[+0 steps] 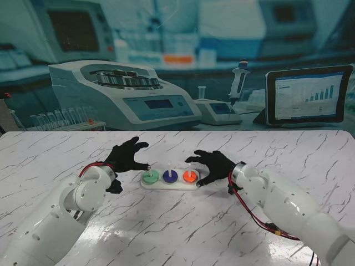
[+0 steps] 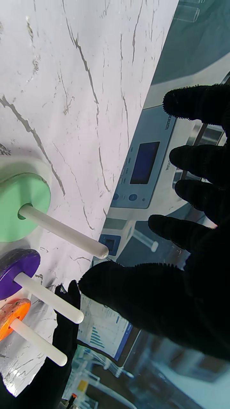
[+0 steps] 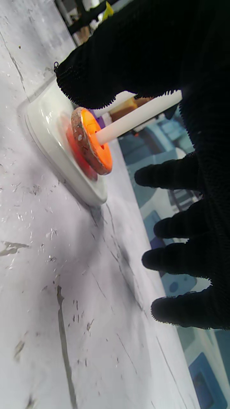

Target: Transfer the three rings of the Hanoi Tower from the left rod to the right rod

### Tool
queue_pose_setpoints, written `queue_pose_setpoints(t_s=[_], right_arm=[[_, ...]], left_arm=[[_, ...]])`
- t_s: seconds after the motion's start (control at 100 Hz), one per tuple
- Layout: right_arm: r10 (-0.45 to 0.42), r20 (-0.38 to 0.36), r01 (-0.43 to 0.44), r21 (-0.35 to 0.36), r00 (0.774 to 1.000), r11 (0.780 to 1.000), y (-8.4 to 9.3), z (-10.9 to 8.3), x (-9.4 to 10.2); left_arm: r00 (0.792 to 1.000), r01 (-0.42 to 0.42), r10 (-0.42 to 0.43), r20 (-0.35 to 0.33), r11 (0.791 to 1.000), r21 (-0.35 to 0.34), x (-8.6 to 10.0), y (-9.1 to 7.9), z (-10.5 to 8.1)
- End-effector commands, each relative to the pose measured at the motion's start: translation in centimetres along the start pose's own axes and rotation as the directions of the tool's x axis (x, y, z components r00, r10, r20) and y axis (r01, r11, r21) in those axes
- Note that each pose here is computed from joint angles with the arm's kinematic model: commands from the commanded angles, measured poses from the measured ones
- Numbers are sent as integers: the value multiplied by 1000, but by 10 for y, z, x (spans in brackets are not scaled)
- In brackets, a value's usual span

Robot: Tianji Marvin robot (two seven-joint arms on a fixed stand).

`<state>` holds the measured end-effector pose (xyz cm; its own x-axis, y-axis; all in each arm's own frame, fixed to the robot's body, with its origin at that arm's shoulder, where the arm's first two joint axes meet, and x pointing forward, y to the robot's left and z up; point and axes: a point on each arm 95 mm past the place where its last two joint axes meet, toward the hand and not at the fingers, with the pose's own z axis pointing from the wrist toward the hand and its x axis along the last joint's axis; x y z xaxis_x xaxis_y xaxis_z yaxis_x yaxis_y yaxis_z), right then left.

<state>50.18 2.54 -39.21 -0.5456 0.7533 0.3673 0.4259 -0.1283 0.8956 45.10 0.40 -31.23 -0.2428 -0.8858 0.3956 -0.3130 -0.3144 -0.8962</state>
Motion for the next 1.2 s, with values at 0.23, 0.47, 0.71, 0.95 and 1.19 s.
queue_pose_setpoints(t_s=[0.23,0.47,0.71,0.95,1.19], right_arm=[[-26,-63,28,35,998,999,4,22,13],[-25,-81,29,51,996,998,3,27,16],[-33,-88,39,71,996,997,1,27,16],[-41,-85,48,84,996,995,1,26,14],[-50,-76,56,79,996,995,0,26,13]], left_arm=[[1000,11,-12,-20,1000,-17,3,4,1],[1000,15,-16,-16,1000,-20,2,5,1],[1000,18,-18,-14,1000,-20,1,5,1],[1000,19,-19,-16,1000,-20,2,6,1],[1000,20,-21,-16,1000,-20,2,6,2]])
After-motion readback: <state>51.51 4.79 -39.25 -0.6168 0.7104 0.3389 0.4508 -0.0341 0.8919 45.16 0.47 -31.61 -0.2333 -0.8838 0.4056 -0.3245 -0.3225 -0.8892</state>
